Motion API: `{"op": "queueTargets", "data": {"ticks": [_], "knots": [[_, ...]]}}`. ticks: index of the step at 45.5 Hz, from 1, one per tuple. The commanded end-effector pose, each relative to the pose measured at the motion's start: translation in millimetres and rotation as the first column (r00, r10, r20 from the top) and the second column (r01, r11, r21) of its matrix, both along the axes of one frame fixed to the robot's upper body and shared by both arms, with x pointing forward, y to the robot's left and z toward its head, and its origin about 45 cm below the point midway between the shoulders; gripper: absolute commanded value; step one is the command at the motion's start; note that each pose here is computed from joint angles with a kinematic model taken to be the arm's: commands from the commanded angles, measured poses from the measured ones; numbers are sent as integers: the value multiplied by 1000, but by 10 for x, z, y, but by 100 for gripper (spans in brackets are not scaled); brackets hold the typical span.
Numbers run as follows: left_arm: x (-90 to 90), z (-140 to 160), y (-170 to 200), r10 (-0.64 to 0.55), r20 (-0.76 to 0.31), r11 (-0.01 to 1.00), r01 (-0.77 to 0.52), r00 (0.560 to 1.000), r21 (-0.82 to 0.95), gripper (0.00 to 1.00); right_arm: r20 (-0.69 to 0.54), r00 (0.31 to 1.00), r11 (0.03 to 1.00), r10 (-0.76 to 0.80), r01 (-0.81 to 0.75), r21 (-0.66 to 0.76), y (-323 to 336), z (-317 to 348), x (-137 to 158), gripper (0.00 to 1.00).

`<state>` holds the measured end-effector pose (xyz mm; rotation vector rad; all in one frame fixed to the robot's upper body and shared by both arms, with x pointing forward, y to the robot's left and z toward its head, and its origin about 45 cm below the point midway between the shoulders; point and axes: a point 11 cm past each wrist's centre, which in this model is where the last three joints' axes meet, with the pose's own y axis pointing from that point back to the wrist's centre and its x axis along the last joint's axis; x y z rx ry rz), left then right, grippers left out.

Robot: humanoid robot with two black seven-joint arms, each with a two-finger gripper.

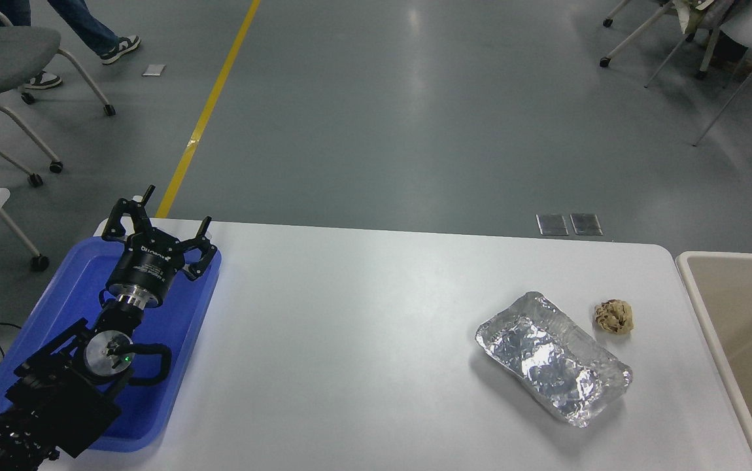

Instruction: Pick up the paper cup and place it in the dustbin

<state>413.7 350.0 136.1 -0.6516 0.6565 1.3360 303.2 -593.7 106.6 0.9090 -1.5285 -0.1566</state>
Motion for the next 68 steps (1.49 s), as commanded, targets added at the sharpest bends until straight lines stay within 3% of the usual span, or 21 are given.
{"op": "queueTargets", "data": {"ticks": [1,15,30,39,51,68], "knots": [[0,1,-1,-1,1,1000,1,1000,-1,100,-14,984,982,177,-178,-63,198,485,563,100],[0,0,0,0,0,1000,0,1000,0,100,49,911,909,410,-405,-97,903,1377,1448,100],[0,0,0,0,0,1000,0,1000,0,100,-76,748,743,659,-664,-84,1956,1761,1849,100],[0,0,0,0,0,1000,0,1000,0,100,-197,642,662,741,-748,51,2299,1942,1852,100],[0,0,0,0,0,1000,0,1000,0,100,-359,467,568,808,-780,264,2583,2289,1605,100],[0,0,0,0,0,1000,0,1000,0,100,-395,352,497,848,-788,364,2844,2803,1444,100]]}}
